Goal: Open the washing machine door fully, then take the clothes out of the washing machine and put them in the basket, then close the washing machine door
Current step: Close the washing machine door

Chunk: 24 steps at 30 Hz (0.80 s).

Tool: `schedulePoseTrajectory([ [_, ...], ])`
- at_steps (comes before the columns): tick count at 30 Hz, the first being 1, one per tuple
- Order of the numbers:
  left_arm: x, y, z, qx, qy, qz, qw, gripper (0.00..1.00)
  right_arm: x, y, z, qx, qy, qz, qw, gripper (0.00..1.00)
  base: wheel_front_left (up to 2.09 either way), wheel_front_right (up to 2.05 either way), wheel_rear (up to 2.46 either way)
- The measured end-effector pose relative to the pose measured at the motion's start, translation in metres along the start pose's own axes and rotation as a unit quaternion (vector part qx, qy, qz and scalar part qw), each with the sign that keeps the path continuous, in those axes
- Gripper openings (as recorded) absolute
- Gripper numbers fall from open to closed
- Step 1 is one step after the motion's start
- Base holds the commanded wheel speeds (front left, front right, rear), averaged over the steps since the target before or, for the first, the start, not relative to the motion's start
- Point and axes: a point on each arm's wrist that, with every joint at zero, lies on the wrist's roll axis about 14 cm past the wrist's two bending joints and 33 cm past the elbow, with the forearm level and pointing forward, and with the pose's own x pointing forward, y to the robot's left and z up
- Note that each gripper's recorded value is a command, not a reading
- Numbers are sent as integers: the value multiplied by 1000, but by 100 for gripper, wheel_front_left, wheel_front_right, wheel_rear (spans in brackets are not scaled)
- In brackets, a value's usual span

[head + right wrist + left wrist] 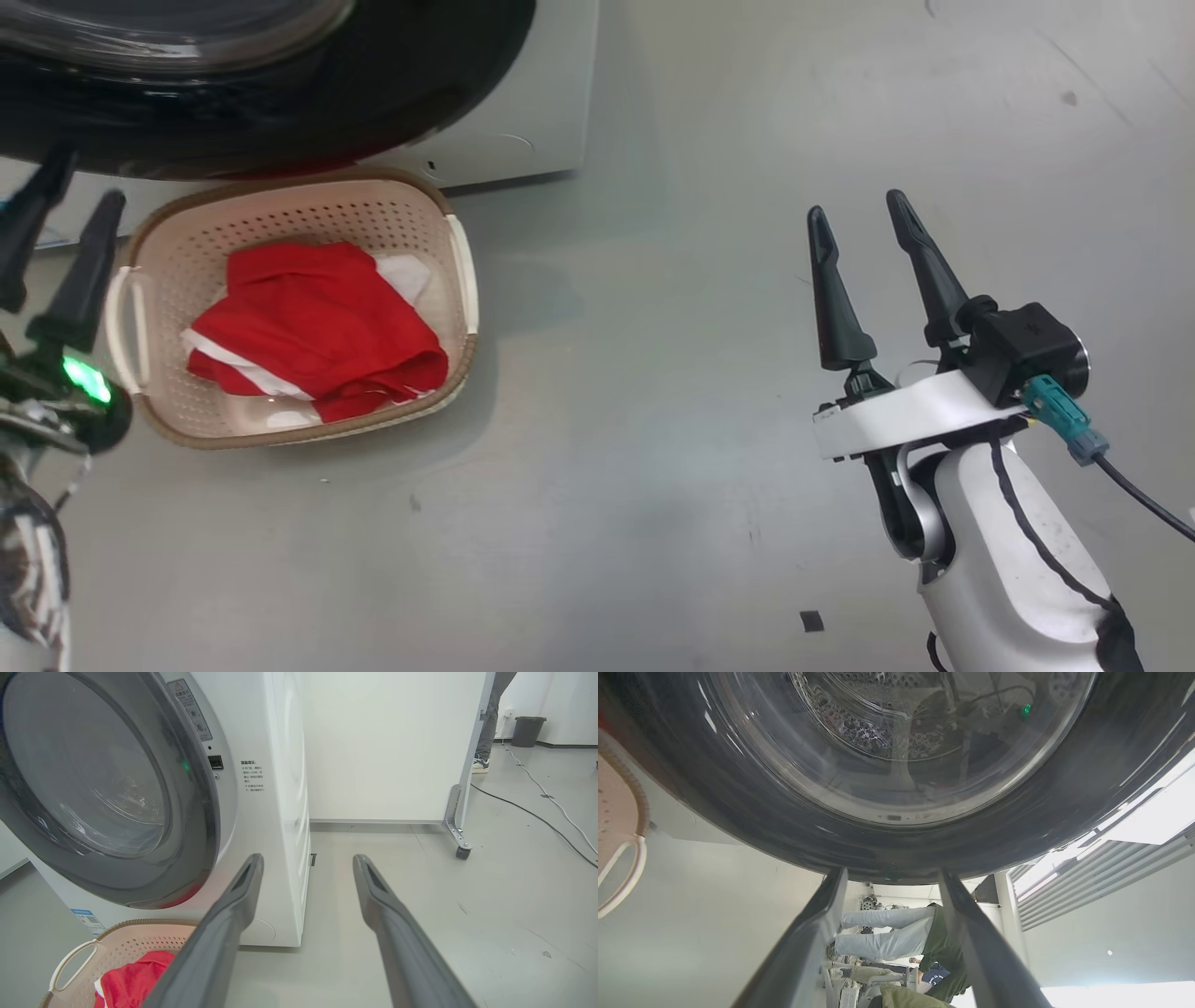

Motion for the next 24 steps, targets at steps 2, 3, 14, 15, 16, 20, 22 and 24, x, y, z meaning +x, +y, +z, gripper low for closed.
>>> schedulePoseTrajectory([
  [2, -14, 4, 4, -5, -29, 7, 1000, 100, -1, 2, 1, 2, -2, 1, 1000, 100, 0, 0, 0],
  [3, -20, 5, 3, -11, -38, 7, 999, 100, -1, 2, 2, 3, -3, 1, 1000, 100, 0, 0, 0],
  [14, -77, -11, 12, 30, -149, 10, 988, 100, -7, 16, -6, 9, 10, 19, 1000, 100, 0, 0, 0],
  [15, -82, -14, 13, 38, -158, 9, 987, 100, -8, 18, -6, 9, 9, 21, 1000, 100, 0, 0, 0],
  [16, -87, -17, 13, 44, -165, 9, 985, 100, -9, 19, -5, 10, 10, 22, 1000, 100, 0, 0, 0],
  [20, -108, -14, 9, 76, -187, 33, 979, 100, -13, 21, -3, 10, 7, 23, 1000, 100, 0, 0, 0],
  [22, -115, -13, 3, 92, -190, 44, 976, 100, -15, 22, -1, 11, 6, 24, 1000, 100, 0, 0, 0],
  [24, -122, -14, -2, 117, -195, 56, 972, 100, -18, 23, 0, 11, 5, 25, 1000, 100, 0, 0, 0],
])
